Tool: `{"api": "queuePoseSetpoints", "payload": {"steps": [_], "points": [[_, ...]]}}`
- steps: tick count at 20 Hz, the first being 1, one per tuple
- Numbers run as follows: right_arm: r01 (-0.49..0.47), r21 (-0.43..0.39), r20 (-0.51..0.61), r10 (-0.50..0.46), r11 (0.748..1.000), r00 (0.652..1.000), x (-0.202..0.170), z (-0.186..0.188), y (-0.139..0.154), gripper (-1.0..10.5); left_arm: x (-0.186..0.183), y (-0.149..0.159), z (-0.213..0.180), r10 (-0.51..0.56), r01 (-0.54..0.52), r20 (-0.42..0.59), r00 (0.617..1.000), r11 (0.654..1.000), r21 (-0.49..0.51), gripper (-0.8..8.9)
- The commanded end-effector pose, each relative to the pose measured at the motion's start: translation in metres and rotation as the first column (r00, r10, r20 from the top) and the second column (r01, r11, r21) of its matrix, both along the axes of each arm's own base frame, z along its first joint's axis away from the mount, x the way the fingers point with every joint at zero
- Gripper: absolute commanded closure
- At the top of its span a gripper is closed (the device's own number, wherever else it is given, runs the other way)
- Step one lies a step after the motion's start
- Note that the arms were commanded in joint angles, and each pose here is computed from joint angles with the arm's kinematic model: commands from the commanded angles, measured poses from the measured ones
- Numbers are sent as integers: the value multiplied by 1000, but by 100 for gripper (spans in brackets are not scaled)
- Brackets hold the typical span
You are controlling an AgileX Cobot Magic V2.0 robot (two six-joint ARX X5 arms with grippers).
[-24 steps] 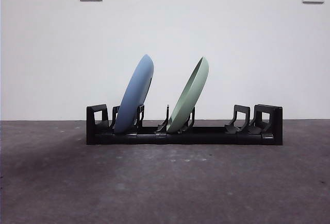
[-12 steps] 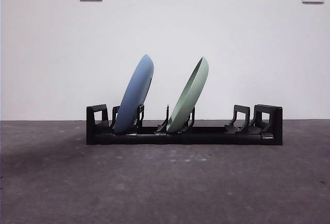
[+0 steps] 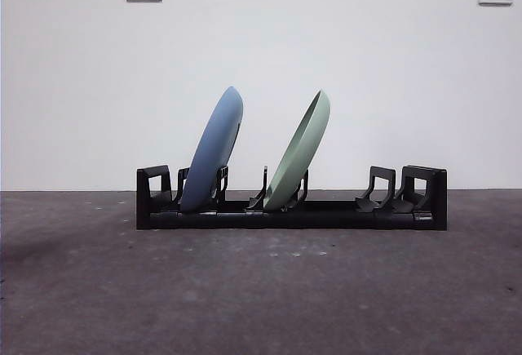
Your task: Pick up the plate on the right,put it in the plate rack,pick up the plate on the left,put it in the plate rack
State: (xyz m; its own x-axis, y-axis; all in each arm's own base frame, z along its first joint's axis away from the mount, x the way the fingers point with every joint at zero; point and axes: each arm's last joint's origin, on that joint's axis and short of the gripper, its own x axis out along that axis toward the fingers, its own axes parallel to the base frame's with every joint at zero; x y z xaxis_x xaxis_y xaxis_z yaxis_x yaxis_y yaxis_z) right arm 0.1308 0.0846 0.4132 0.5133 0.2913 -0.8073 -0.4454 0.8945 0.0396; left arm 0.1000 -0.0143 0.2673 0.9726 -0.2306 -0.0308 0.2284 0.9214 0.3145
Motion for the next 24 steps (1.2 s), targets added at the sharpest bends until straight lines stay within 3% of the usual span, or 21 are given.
{"api": "queuePoseSetpoints", "payload": {"steps": [1,6,13,24], "points": [[6,-19,-26,-7,1000,1000,0,-3,0,945,-1,1,-34,8,-10,-41,999,999,-46,817],[7,-21,-25,-8,1000,1000,0,-3,0,945,-6,4,-80,31,-39,-77,997,994,-106,817],[7,-21,-25,-8,1000,1000,0,-3,0,945,-4,8,-115,79,-114,-162,984,969,-218,817],[7,-21,-25,-8,1000,1000,0,-3,0,945,-3,10,-118,92,-141,-202,975,960,-242,817]]}}
